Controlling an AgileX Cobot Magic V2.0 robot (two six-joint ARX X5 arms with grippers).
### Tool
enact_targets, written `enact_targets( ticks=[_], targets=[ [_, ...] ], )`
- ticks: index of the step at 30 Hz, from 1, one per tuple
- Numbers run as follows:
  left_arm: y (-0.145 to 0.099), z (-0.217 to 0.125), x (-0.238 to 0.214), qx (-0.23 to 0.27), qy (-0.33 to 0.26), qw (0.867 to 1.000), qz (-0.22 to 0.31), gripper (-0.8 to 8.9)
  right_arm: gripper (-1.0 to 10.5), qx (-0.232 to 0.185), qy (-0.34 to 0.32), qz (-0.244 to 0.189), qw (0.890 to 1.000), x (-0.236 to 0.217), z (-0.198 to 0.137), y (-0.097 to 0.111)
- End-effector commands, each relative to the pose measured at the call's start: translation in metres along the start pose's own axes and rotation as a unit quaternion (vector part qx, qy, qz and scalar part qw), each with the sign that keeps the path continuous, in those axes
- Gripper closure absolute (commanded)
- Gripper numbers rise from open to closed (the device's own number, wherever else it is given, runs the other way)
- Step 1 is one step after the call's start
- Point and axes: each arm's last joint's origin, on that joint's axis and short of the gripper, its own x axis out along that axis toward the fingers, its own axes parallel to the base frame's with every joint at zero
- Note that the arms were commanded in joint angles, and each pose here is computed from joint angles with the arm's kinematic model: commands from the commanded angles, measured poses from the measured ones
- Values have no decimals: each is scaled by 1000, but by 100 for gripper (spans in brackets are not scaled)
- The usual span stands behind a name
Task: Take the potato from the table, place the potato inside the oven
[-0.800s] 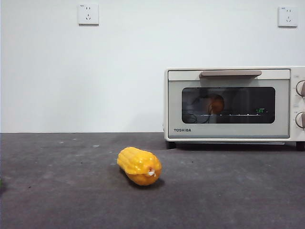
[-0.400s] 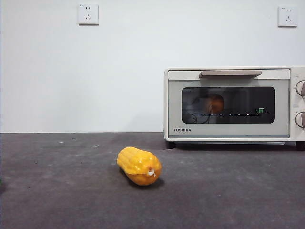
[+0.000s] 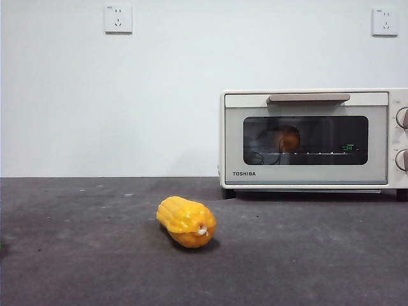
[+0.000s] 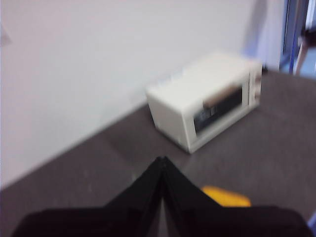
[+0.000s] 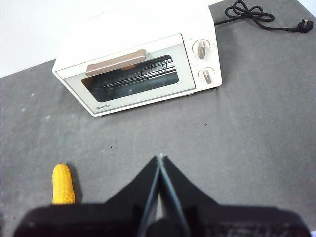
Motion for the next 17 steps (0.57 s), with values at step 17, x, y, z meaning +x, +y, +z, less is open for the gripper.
enact_targets(
  ticks=[17],
  targets=[
    [-18,-147,82,-54,-132,967,211,817,945,-9,8,-8,1000,1,-2,-1]
  ],
)
